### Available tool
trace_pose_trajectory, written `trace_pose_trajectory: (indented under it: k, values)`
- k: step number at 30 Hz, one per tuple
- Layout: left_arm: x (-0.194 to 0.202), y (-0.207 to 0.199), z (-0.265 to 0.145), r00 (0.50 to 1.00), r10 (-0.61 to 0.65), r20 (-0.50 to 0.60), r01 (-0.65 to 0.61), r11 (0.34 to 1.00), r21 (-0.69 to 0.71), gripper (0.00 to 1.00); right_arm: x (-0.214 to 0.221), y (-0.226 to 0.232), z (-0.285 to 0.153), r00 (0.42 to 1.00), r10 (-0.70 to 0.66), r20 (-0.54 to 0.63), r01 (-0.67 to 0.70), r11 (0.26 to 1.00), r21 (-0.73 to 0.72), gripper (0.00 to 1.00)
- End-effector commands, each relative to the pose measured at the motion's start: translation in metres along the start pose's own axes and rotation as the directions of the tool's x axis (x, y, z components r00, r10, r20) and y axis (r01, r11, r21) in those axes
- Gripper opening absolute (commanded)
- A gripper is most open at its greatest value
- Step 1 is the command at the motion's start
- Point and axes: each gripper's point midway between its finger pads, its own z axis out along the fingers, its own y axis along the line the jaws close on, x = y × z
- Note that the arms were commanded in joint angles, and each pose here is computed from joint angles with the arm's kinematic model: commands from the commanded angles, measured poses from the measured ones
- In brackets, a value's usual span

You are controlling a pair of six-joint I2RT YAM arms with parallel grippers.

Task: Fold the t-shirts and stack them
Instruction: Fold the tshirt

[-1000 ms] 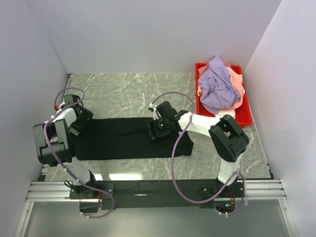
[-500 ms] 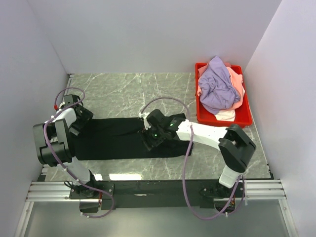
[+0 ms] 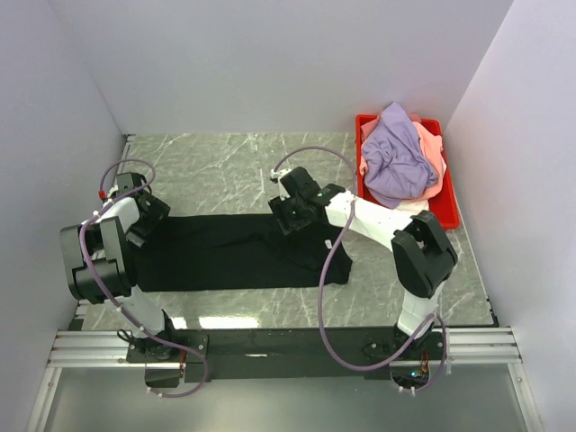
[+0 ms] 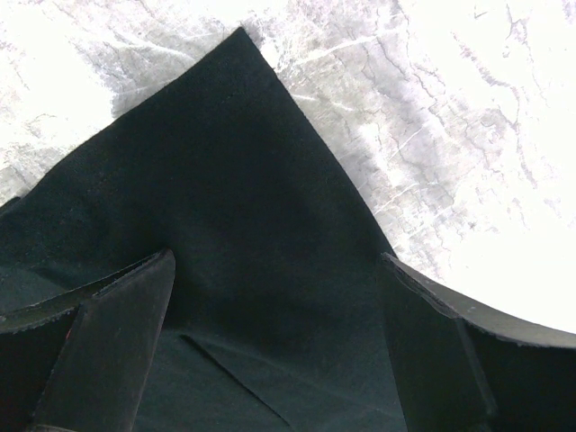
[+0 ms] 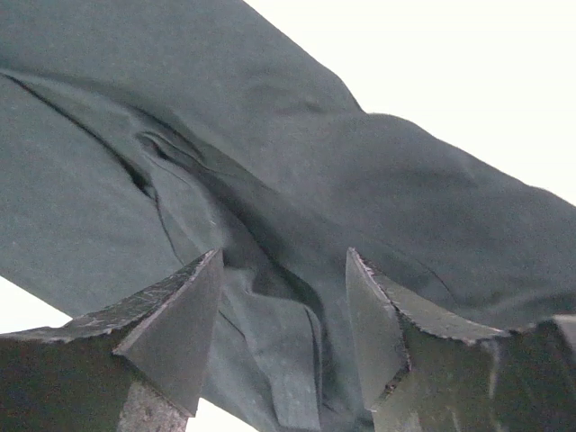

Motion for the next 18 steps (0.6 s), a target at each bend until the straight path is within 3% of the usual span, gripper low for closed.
trace_pose_trajectory:
  k: [1,11,12,13,14,17,18]
  values:
    - [-0.001,-0.001,0.001,1.0,0.005,0.009,-0.006,1.0,0.019,0.99,-0.018,0.015,0.002,0.999,-0.047,0.024,0.048,0.996,-0.075,0.63]
    - [0.0,0.001,0.003,1.0,0.005,0.009,-0.005,1.0,0.011,0.99,-0.01,0.027,0.017,0.999,-0.054,0.001,0.054,0.987,-0.151,0.52]
    - [0.0,0.001,0.002,1.0,0.006,0.01,-0.006,1.0,0.012,0.99,-0.009,0.028,0.019,0.999,-0.054,-0.001,0.053,0.987,-0.155,0.42]
    - [0.0,0.002,0.003,1.0,0.004,0.008,-0.004,1.0,0.01,0.99,-0.01,0.028,0.022,0.999,-0.053,-0.004,0.051,0.987,-0.15,0.38]
    - [0.0,0.001,0.002,1.0,0.004,0.008,-0.004,1.0,0.01,0.99,-0.01,0.025,0.023,0.999,-0.043,-0.006,0.042,0.991,-0.13,0.24]
    - [-0.001,0.001,0.002,1.0,0.006,0.01,-0.007,1.0,0.01,0.99,-0.008,0.023,0.028,0.999,-0.041,-0.026,0.038,0.993,-0.114,0.11]
    - [-0.001,0.001,0.003,1.0,0.005,0.009,-0.005,1.0,0.011,0.99,-0.007,0.023,0.028,0.999,-0.035,-0.031,0.032,0.993,-0.114,0.0]
